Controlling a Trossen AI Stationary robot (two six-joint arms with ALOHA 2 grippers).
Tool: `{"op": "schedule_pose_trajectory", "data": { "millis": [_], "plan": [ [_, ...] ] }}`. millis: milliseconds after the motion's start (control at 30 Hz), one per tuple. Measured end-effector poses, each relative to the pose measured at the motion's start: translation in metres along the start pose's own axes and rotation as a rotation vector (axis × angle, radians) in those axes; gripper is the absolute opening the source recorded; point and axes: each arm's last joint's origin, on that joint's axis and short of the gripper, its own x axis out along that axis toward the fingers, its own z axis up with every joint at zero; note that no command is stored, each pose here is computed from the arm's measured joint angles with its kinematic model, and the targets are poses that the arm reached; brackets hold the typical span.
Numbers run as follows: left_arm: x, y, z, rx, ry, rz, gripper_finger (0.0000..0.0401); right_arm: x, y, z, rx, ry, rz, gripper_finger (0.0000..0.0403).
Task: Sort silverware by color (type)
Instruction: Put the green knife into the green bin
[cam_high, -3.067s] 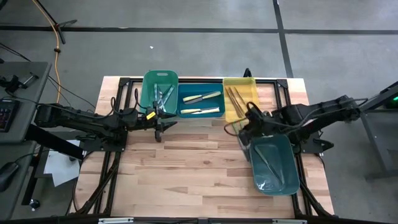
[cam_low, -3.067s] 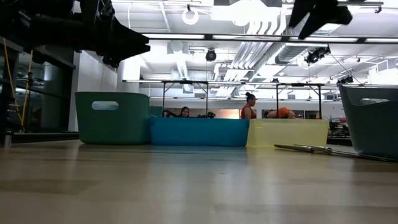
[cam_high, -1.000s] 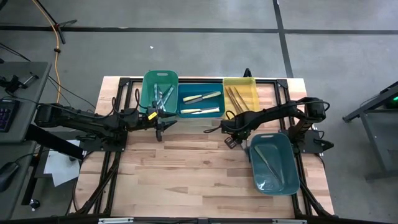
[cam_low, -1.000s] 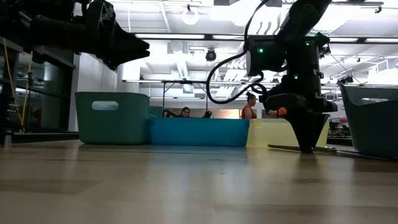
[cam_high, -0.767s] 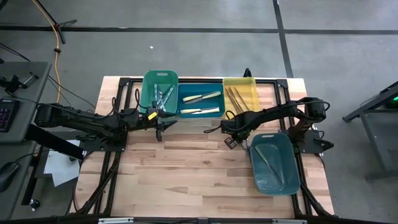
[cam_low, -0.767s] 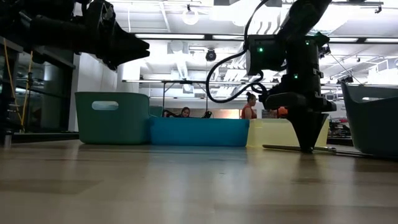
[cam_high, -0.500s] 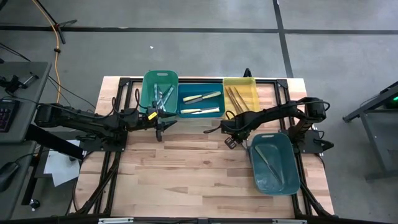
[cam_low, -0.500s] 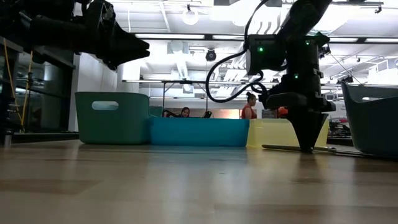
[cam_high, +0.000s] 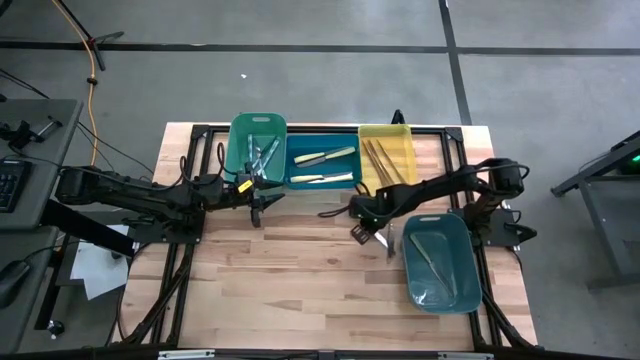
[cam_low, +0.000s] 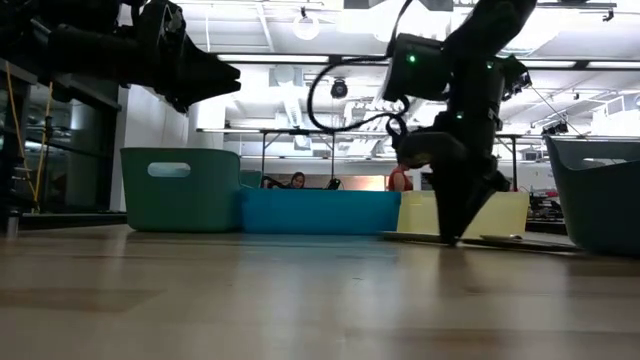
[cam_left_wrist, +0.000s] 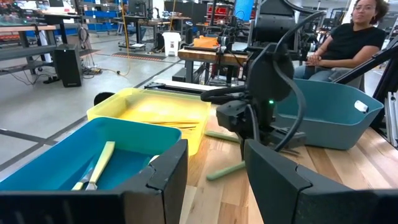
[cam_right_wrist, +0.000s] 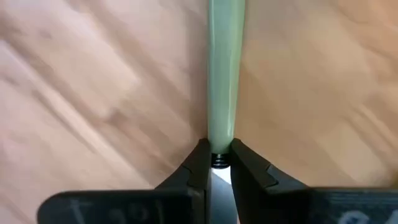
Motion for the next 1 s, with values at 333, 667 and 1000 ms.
{"op": "schedule_pose_trajectory", "data": {
  "millis": [333, 667, 1000],
  "plan": [
    [0.000, 0.000, 0.000, 0.000, 0.000, 0.000, 0.0152, -0.001, 0.024, 0.005, -0.043, -0.113, 0.190, 0.0030],
    [0.000, 0.000, 0.000, 0.001, 0.000, 0.000, 0.0152, -0.011, 0.046, 0.018, -0.094, -0.304, 0.392, 0.0001],
    [0.000, 0.000, 0.000, 0.001, 0.001, 0.000, 0.0152, -0.016, 0.055, 0.019, -0.109, -0.319, 0.495, 0.0005]
  ]
}}
